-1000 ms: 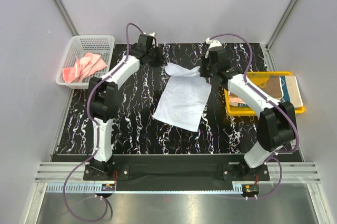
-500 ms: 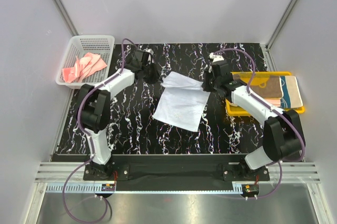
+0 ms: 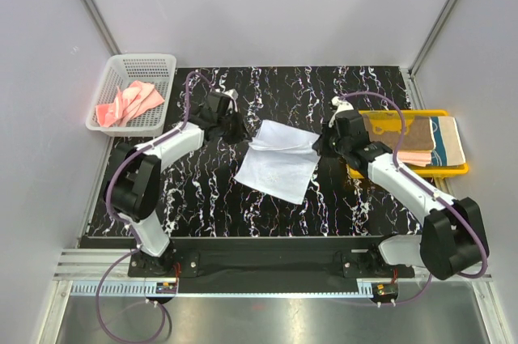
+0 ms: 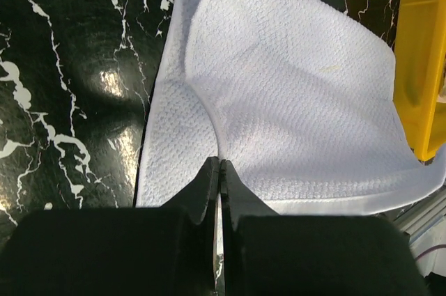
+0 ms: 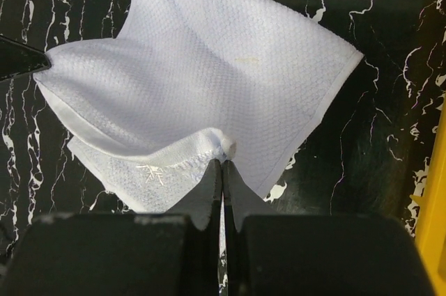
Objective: Fold and stack the towels
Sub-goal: Fold the towel
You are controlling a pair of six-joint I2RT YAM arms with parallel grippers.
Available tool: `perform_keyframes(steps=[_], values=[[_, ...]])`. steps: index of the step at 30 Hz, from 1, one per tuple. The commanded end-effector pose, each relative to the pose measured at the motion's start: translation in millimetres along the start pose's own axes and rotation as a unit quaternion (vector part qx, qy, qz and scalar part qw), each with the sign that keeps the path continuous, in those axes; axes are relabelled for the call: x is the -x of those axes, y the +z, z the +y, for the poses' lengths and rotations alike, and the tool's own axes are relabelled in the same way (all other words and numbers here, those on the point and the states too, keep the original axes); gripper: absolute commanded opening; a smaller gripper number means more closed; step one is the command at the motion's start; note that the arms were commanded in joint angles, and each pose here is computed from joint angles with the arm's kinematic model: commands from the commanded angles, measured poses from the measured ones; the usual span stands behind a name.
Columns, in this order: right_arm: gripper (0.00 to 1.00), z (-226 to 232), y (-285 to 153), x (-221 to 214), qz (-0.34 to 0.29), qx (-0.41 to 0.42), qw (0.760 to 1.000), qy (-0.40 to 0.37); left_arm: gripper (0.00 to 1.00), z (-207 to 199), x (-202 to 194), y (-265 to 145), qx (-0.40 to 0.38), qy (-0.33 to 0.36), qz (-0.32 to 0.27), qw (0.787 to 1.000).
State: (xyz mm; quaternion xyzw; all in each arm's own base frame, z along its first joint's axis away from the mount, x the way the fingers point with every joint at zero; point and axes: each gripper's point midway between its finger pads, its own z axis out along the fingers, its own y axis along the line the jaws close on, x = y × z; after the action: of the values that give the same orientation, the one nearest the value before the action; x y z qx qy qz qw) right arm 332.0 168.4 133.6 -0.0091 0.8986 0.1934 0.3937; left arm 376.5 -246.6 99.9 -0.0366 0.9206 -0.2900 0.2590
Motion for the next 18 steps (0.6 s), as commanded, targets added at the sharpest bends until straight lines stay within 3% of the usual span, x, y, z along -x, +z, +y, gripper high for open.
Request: perform_keyframes(steps=[1,18], values=[[0.00,16.3,-10.8,4.2,-0.020,0.031,0.999,0.009,0.00,-9.8,14.3,-16.2,-0.015,0.010,-0.048,0.999],[0.00,29.2,-20.6,-18.8,-0.014,0.048,0.999,0.018,0.00,-4.7,7.3,-39.0,-0.008,0.011,-0.073,0.997]])
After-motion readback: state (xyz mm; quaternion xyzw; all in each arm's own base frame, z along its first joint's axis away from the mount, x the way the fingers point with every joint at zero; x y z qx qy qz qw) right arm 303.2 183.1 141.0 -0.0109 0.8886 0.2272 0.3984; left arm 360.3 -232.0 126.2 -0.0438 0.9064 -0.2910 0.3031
